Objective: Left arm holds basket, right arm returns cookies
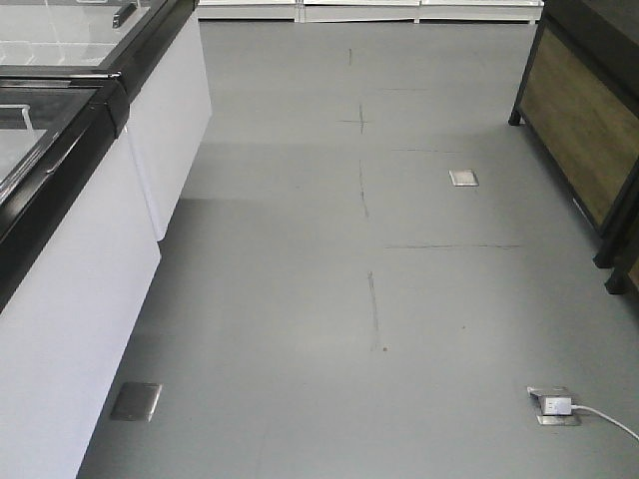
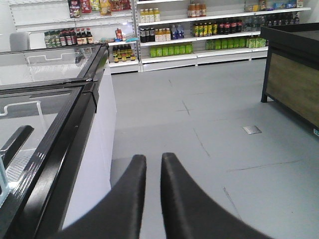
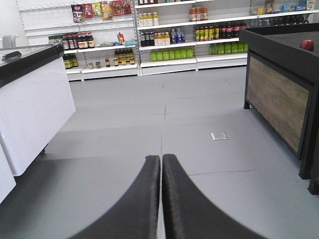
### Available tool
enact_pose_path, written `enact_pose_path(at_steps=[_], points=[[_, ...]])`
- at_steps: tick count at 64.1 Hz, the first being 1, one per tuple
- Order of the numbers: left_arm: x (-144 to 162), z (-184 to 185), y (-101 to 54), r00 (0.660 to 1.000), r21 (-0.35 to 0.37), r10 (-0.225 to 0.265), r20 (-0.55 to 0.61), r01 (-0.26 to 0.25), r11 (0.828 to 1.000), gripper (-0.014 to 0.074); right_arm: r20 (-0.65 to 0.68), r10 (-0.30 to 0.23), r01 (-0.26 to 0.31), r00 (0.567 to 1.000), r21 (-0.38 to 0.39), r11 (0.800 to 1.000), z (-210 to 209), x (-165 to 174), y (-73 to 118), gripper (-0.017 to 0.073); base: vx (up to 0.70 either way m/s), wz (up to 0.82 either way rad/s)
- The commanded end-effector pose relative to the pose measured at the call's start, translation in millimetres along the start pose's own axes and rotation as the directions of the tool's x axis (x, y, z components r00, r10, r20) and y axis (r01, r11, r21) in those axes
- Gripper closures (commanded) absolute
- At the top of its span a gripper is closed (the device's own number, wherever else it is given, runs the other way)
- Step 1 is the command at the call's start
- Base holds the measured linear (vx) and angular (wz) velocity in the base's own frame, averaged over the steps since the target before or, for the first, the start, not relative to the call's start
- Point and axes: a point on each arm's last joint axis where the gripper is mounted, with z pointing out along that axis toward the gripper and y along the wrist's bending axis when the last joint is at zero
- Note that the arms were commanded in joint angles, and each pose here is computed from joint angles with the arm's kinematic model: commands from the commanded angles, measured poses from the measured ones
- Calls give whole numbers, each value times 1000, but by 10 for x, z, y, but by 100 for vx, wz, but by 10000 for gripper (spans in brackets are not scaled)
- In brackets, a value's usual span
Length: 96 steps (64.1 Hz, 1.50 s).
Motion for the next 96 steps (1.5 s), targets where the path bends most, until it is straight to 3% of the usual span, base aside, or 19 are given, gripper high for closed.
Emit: enact_pose_path(at_steps=[1,15,28,33,36,40,44,50,56,64,74,83,87,96], points=[[-163,-2,-10,996,11,-12,84,11,1000,436,83,-11,12,996,-7,1000,-10,-63,6,567,0,0],[-167,-2,-10,996,11,-12,88,11,1000,279,83,-11,12,996,-7,1000,-10,-63,6,567,0,0],[-175,-3,-11,995,13,-19,97,18,1000,270,83,-11,12,996,-7,1000,-10,-63,6,567,0,0],[-162,-2,-12,993,19,-80,82,79,997,270,83,-11,12,996,-7,1000,-10,-63,6,567,0,0],[-155,-1,-14,984,27,-164,72,162,986,270,83,-11,12,996,-7,1000,-10,-63,6,567,0,0],[-158,-2,-18,958,39,-280,67,278,960,270,83,-11,12,996,-7,1000,-10,-63,6,567,0,0],[-178,4,-20,919,48,-390,62,387,921,270,83,-11,12,996,-7,1000,-10,-63,6,567,0,0],[-248,77,-23,877,38,-480,22,479,877,270,83,-11,12,996,-7,1000,-10,-63,6,567,0,0],[-358,210,-29,843,11,-538,-30,538,843,270,83,-11,12,996,-7,1000,-10,-63,6,567,0,0],[-579,403,-33,772,-5,-634,-48,634,773,270,83,-11,12,996,-7,1000,-10,-63,6,567,0,0],[-886,597,-41,642,3,-765,-38,766,643,270,83,-11,12,996,-7,1000,-10,-63,6,567,0,0],[-1135,751,13,529,1,-848,-8,848,529,270,83,-11,12,996,-7,1000,-10,-63,6,567,0,0],[-1239,767,84,510,-18,-860,18,860,509,270,83,-11,12,996,-7,1000,-10,-63,6,567,0,0],[-1398,696,327,503,-126,-860,90,862,491,270,83,-11,12,996,-7,1000,-10,-63,6,567,0,0]])
